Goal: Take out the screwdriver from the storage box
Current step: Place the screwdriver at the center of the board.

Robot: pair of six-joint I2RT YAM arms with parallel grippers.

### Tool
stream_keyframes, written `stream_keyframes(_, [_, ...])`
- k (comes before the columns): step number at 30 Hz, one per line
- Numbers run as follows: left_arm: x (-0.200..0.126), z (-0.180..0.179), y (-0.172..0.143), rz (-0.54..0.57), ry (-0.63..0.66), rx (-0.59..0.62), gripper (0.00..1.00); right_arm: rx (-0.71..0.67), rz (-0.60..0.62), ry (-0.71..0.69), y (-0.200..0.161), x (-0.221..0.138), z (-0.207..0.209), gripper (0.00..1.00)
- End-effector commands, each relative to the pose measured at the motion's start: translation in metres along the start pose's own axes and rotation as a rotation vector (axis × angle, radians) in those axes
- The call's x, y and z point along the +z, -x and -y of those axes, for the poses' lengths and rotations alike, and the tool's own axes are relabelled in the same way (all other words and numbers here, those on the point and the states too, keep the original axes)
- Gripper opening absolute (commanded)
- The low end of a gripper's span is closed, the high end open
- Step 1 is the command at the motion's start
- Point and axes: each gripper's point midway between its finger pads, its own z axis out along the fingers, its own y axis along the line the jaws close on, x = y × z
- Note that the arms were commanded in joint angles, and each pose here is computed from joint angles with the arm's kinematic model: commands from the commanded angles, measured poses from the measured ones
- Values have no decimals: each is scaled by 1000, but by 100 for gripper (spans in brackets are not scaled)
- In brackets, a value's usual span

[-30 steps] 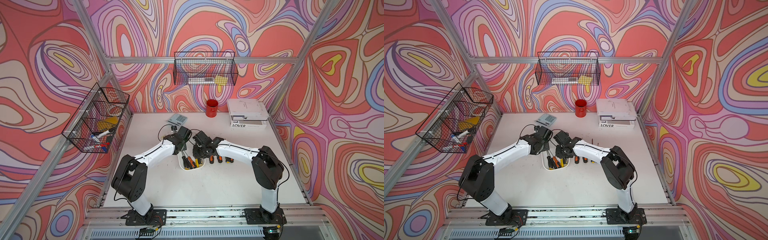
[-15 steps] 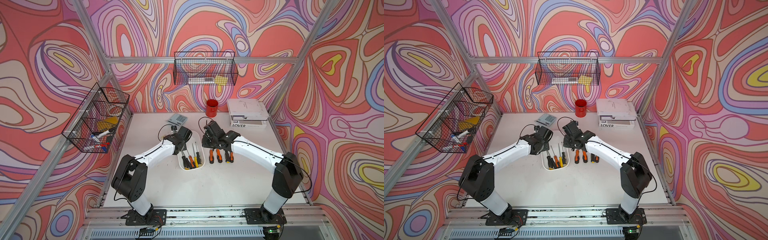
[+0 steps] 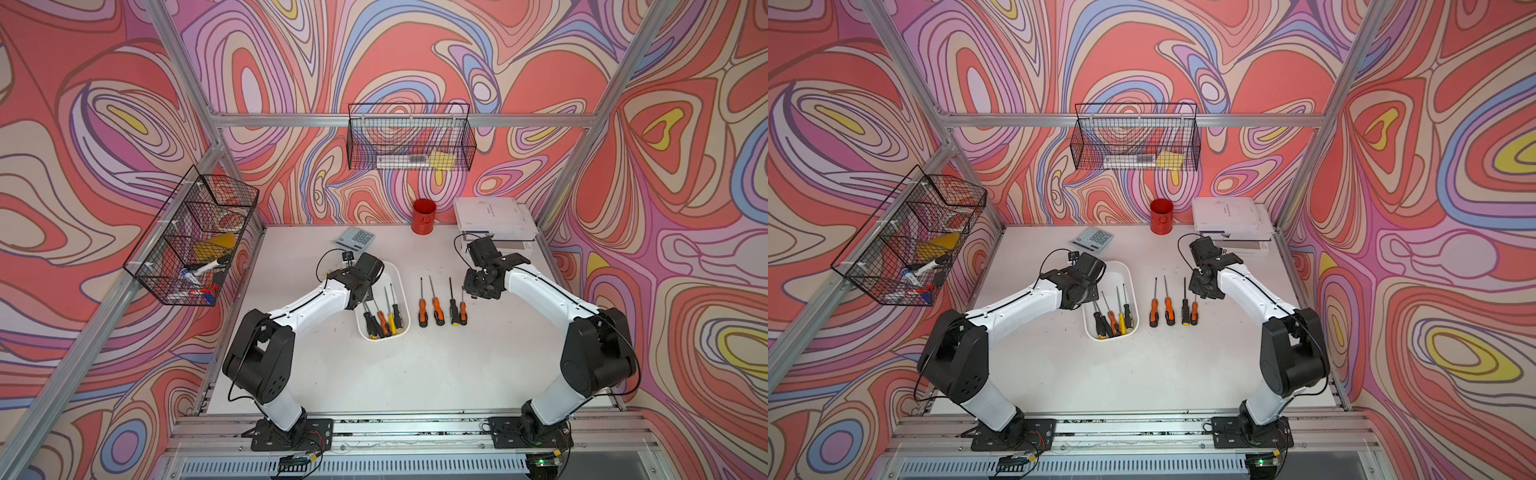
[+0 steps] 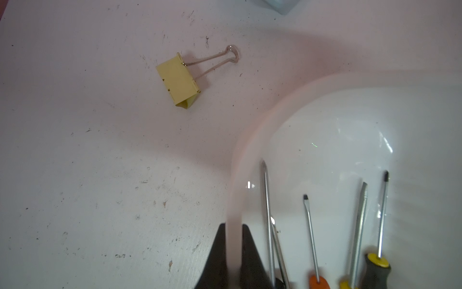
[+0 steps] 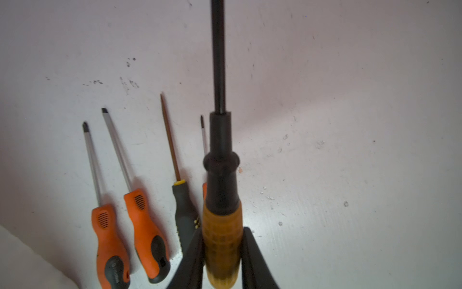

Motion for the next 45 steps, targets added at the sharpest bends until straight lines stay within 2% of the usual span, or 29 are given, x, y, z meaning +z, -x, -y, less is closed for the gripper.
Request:
stream_keyframes(1, [-12, -5, 13, 38, 3, -13, 0, -49, -79, -24, -15, 15, 8, 0])
stream_keyframes(9, [-12, -6, 11, 35, 7, -11, 0, -72, -217, -37, -43, 54, 11, 0])
stream_keyframes(18, [-11, -6, 11, 32, 10, -6, 0, -82, -298, -11, -68, 81, 8, 0])
stream_keyframes(29, [-9, -4, 11, 27, 8, -9, 0, -95, -325, 112, -74, 87, -19, 0])
stream_keyframes(37, [-10, -4, 11, 28, 11, -8, 0, -115, -339, 81, -80, 90, -23, 0])
stream_keyframes(42, [-10, -5, 11, 27, 13, -8, 0, -101, -309, 45, -74, 85, -17, 36])
stream_keyframes(45, [-10, -4, 11, 27, 9, -10, 0, -97, -279, 38, -66, 77, -16, 46])
